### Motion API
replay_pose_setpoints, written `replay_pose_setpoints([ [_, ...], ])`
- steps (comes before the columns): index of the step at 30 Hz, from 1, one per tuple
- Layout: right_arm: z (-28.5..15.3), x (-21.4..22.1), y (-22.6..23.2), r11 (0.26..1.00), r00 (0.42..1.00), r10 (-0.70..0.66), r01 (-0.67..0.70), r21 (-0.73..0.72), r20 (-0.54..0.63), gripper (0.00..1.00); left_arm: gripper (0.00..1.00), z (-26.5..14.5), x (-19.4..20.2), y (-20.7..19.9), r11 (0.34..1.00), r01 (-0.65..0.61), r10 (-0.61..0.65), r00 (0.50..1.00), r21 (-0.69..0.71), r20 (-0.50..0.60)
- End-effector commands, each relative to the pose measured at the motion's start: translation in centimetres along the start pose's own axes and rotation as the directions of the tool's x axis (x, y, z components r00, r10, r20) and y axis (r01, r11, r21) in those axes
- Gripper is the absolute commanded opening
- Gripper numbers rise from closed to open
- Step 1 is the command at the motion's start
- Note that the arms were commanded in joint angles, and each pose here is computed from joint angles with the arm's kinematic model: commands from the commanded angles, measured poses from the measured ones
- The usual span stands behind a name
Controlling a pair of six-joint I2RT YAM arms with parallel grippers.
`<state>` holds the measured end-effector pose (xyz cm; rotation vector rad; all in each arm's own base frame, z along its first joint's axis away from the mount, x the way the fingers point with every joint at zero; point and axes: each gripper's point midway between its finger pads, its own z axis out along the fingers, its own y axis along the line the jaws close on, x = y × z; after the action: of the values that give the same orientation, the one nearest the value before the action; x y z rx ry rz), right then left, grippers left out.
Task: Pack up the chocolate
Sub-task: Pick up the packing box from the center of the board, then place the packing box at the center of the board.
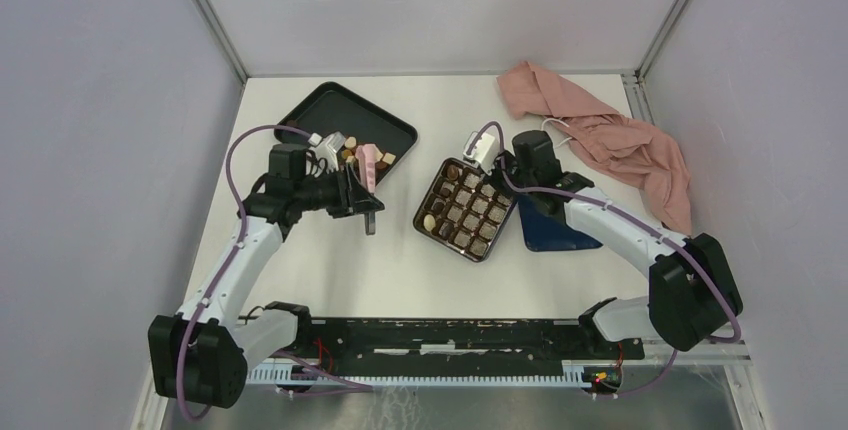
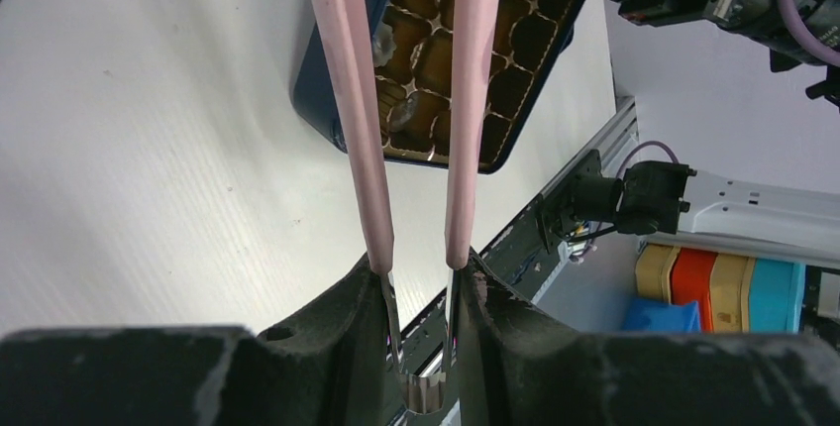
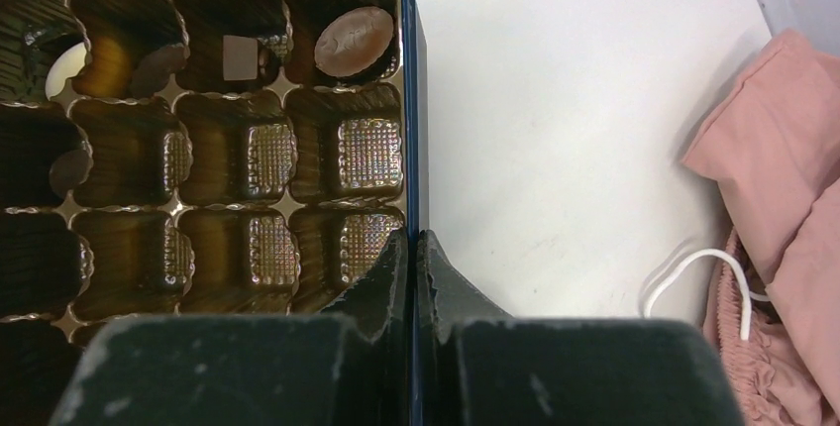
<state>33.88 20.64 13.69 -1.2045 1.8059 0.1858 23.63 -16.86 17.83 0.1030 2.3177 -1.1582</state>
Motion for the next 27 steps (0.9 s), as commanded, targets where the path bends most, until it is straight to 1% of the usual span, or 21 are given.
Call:
replay_pose_setpoints([
  [1, -0.5, -2.2, -1.0, 0.999, 0.997, -0.01, 0.006, 0.047, 0.083, 0.0, 0.02, 0.0, -0.3, -2.4, 0.994, -0.068, 0.066, 0.998, 0.082, 0.02],
  [7, -0.4, -2.2, 0.1, 1.0, 0.993, -0.001, 0.0, 0.009, 0.116, 0.0, 0.02, 0.6, 0.8, -2.9, 0.992, -0.078, 0.079, 0.997, 0.104, -0.011],
  [9, -0.6, -3.0, 0.0, 1.0, 0.988, -0.008, 0.005, 0.018, 0.155, 0.0, 0.02, 0.6, 1.1, -3.2, 0.99, -0.081, 0.084, 0.996, 0.112, -0.018],
  [14, -0.5, -3.2, 0.6, 1.0, 0.985, 0.021, -0.018, -0.016, 0.172, 0.0, 0.02, 0.8, 2.2, -4.3, 0.985, -0.088, 0.096, 0.994, 0.147, -0.046],
  [20, 1.6, -1.7, 2.7, 0.988, 0.986, 0.108, -0.092, -0.12, 0.128, 0.0, 0.02, 1.6, 4.6, -4.9, 0.984, -0.066, 0.085, 0.99, 0.165, -0.113],
  [27, 3.2, -0.1, 3.9, 0.972, 0.982, 0.177, -0.164, -0.166, 0.062, 0.0, 0.03, 2.2, 7.1, -5.3, 0.987, -0.039, 0.064, 0.985, 0.159, -0.158],
])
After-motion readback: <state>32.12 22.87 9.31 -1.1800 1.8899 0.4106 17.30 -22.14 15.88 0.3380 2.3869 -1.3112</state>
